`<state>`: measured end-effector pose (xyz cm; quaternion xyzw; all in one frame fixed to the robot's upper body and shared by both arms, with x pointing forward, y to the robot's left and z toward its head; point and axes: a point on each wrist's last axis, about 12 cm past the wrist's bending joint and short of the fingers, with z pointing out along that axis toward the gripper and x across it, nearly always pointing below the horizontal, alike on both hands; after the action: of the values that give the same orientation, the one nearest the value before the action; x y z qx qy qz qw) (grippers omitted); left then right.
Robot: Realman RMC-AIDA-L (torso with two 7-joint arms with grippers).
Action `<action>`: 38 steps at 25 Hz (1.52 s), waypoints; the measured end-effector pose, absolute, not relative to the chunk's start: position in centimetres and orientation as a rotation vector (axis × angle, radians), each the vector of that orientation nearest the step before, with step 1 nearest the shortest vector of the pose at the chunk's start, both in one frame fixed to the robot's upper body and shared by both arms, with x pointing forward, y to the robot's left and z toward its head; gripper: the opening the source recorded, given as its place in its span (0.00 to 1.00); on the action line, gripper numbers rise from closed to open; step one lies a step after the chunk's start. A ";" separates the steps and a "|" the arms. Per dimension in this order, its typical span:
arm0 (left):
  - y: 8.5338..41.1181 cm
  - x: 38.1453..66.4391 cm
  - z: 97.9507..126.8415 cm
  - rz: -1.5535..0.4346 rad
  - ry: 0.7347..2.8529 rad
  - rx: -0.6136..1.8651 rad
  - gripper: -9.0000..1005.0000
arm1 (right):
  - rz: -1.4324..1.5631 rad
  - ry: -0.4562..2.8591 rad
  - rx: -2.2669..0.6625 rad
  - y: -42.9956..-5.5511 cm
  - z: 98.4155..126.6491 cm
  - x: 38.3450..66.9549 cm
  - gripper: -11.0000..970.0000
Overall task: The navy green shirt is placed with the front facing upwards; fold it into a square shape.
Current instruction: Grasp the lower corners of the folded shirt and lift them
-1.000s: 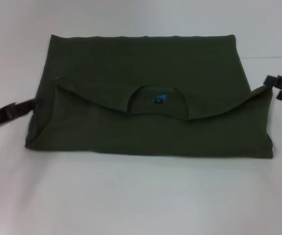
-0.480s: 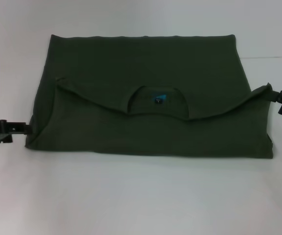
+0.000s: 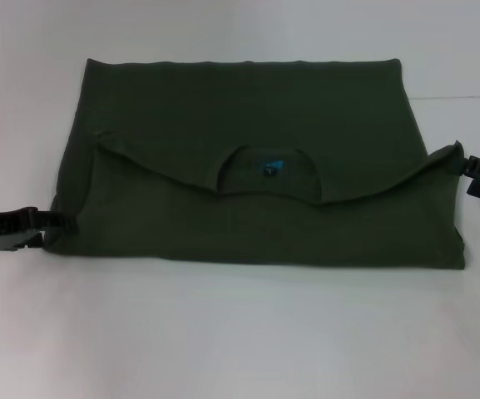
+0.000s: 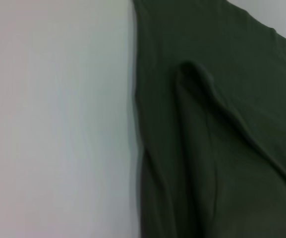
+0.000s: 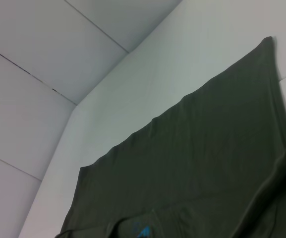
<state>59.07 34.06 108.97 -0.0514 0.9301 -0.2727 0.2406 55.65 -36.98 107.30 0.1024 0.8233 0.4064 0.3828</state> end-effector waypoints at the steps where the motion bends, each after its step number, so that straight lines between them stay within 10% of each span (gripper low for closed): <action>1: 34.0 59.1 108.9 -0.746 2.547 -0.147 0.74 | 1.036 2.100 0.261 -37.0 107.3 55.7 0.98; 38: 31.9 60.7 108.6 -0.683 2.614 -0.082 0.63 | 1.010 2.102 0.241 -36.5 107.8 56.9 0.98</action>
<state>60.67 31.91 108.57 -0.0298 0.9439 -0.2465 0.2177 56.85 -36.48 107.76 0.0946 0.8263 0.3970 0.3881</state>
